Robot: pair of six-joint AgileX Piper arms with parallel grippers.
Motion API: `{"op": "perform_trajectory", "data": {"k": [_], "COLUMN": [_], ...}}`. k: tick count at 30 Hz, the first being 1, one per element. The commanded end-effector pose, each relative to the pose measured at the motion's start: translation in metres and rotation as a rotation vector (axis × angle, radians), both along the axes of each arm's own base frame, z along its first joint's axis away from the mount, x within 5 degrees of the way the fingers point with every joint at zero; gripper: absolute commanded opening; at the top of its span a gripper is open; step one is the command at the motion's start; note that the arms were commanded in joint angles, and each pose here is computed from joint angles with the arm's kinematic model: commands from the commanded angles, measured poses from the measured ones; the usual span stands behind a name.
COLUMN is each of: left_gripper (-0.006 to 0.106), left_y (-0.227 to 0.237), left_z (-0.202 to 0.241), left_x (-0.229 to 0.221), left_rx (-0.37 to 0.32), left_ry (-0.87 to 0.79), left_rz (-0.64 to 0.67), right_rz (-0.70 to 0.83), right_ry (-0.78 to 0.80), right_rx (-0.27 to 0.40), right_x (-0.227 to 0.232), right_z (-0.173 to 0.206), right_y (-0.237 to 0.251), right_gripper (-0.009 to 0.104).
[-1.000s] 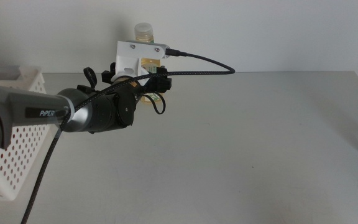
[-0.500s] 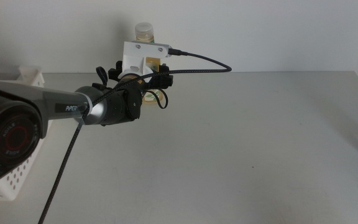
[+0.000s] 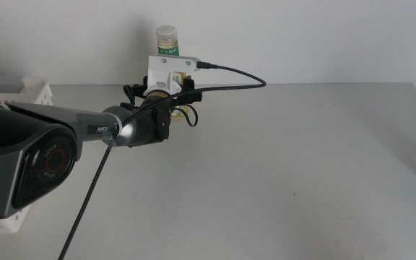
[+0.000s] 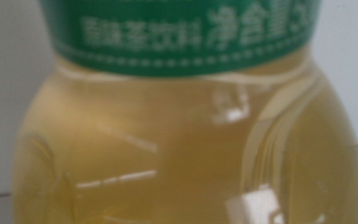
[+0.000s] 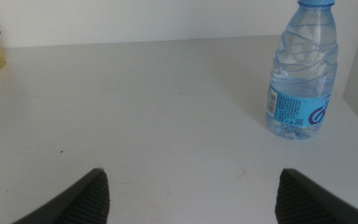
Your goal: Use arms to grab the bottles and put them into the dustbin to the left of the table.
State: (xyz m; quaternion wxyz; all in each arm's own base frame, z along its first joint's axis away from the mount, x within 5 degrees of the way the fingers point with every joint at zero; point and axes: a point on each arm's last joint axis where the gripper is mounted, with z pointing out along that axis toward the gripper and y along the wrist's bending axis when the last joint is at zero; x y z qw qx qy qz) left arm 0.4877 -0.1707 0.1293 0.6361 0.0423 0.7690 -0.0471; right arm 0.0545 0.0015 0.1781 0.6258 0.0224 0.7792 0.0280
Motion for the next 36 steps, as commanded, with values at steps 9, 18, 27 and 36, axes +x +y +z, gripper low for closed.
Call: {"op": "perform_trajectory", "data": {"k": [9, 18, 27, 36], "left_gripper": [-0.002, -0.002, -0.002, -0.002], "left_y": [0.013, 0.038, 0.078, 0.142], "left_z": [0.084, 0.159, 0.224, 0.265], "left_x": [-0.014, -0.068, -0.137, -0.18], "left_rx": [-0.139, -0.083, 0.073, 0.262], "left_ry": [0.252, 0.564, 0.774, 0.797], "left_rz": [-0.1, -0.307, -0.123, 0.104], "right_rz": [-0.009, -0.009, -0.009, -0.009], "right_ry": [-0.102, -0.102, -0.102, -0.102], "right_rx": [-0.018, -0.018, -0.018, -0.018], "right_x": [-0.001, -0.001, -0.001, -0.001], "right_z": [0.011, 0.011, 0.011, 0.011], "right_y": [-0.001, -0.001, -0.001, -0.001], "right_gripper": [0.071, 0.071, 0.071, 0.071]}}
